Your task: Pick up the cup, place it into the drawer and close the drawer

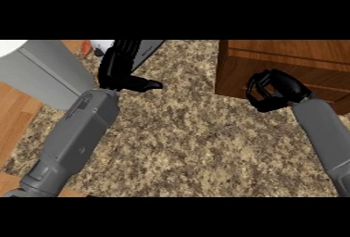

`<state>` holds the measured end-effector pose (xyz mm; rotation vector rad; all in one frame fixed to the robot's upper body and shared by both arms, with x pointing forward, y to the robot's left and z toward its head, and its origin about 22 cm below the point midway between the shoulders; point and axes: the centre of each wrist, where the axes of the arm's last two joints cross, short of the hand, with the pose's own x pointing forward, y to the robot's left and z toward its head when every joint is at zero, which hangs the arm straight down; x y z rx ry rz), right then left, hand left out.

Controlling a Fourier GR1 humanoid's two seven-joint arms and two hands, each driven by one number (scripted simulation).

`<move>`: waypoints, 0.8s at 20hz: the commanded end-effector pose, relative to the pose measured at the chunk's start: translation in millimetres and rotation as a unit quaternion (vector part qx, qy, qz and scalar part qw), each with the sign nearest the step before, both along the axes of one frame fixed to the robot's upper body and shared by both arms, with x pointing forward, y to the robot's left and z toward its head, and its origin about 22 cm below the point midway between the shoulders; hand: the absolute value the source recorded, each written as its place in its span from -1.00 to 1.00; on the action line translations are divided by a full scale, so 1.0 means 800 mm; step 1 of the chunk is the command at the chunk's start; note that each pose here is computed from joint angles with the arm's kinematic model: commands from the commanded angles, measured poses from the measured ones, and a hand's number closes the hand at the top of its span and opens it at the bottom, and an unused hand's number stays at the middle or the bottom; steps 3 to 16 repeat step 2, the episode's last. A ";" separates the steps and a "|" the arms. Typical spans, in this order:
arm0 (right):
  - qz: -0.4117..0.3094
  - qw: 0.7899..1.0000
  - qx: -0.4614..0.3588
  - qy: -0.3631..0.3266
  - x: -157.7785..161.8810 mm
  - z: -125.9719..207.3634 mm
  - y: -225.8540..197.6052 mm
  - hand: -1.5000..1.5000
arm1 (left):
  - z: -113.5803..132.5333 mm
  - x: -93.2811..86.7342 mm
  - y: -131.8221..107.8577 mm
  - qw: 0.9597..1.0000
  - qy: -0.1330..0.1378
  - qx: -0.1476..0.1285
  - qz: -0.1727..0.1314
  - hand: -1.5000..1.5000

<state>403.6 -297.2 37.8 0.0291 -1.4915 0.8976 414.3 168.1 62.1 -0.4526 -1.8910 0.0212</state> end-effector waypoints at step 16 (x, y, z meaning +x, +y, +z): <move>-0.098 0.989 -0.034 -0.107 0.036 0.112 -0.038 1.00 | -0.008 -0.005 -0.001 1.000 0.004 -0.004 -0.009 -1.00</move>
